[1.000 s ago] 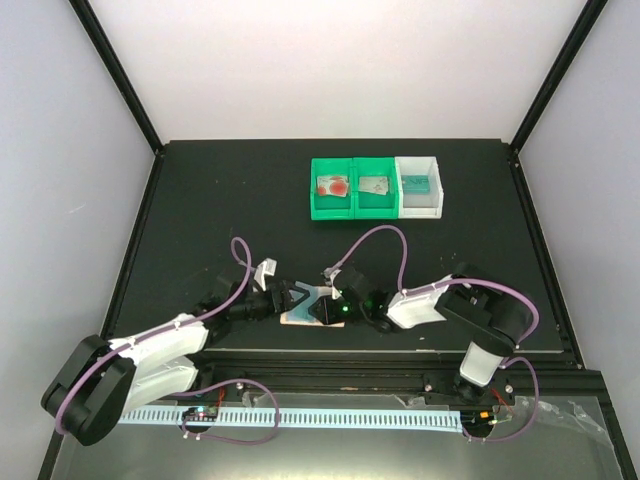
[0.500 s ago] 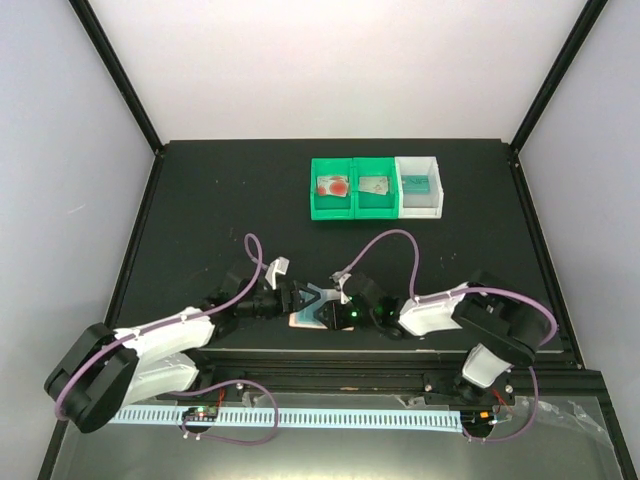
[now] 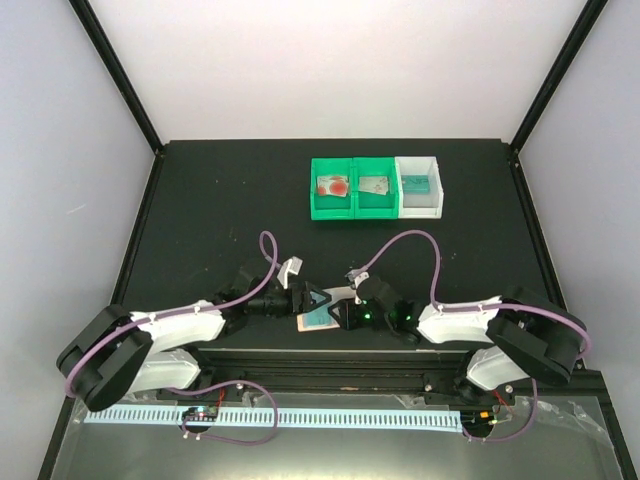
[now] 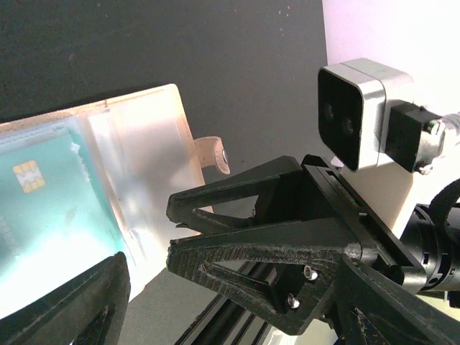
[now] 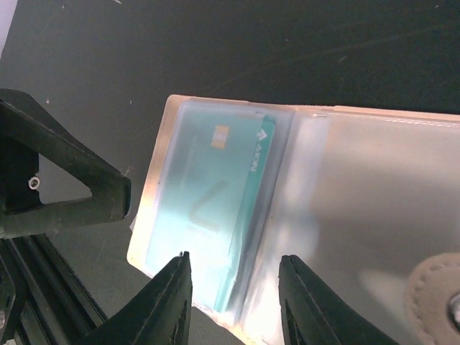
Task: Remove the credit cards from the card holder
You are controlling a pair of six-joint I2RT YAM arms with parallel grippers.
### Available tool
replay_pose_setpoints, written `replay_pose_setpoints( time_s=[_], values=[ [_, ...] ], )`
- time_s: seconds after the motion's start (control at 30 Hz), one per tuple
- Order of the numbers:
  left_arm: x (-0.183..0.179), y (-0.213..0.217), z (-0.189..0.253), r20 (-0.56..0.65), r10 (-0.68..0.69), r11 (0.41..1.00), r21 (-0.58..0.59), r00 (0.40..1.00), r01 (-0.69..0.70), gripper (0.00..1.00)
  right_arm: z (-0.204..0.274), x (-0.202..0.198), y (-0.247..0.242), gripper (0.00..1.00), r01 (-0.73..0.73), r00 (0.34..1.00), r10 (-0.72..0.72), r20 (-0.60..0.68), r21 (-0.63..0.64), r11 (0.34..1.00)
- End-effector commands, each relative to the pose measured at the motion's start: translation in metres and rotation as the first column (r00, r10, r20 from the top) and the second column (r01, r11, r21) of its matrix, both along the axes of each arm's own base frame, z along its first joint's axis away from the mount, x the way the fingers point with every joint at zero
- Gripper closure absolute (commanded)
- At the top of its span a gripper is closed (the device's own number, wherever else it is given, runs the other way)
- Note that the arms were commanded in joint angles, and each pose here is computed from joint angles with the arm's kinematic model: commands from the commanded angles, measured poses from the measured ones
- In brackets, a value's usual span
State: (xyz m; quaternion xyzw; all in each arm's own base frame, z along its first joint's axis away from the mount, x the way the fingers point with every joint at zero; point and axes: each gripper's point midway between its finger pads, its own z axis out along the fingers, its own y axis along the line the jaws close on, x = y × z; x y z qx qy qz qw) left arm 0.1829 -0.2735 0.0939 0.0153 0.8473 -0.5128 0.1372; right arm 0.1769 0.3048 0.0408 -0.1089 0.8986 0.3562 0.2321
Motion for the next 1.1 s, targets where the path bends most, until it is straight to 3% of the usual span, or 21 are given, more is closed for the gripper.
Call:
replay_pose_setpoints(
  time_s=[0.0, 0.17, 0.53, 0.8, 1.07],
  values=[
    [0.011, -0.008, 0.024, 0.067, 0.014, 0.999, -0.051, 0.998, -0.011, 0.21, 0.002, 0.005, -0.002, 0.66, -0.01, 0.999, 0.011, 0.035, -0.036, 0.999],
    [0.016, 0.007, 0.017, 0.067, 0.069, 0.997, 0.014, 0.995, -0.071, 0.21, 0.001, -0.002, 0.007, 0.75, -0.051, 0.999, 0.051, -0.008, -0.014, 0.999],
    [0.01, 0.019, -0.002, 0.018, 0.075, 0.997, 0.032, 0.997, -0.076, 0.2, -0.03, -0.004, 0.005, 0.82, -0.064, 0.995, 0.054, -0.087, -0.122, 0.99],
    [0.009, 0.023, -0.007, 0.016, 0.068, 0.994, 0.08, 0.998, -0.069, 0.17, -0.061, -0.009, -0.014, 0.99, -0.047, 0.991, 0.017, -0.13, -0.232, 0.972],
    [0.009, 0.022, -0.011, 0.011, 0.058, 0.995, 0.084, 0.998, -0.059, 0.15, -0.065, -0.011, -0.015, 0.99, -0.047, 0.99, 0.016, -0.139, -0.227, 0.973]
  ],
)
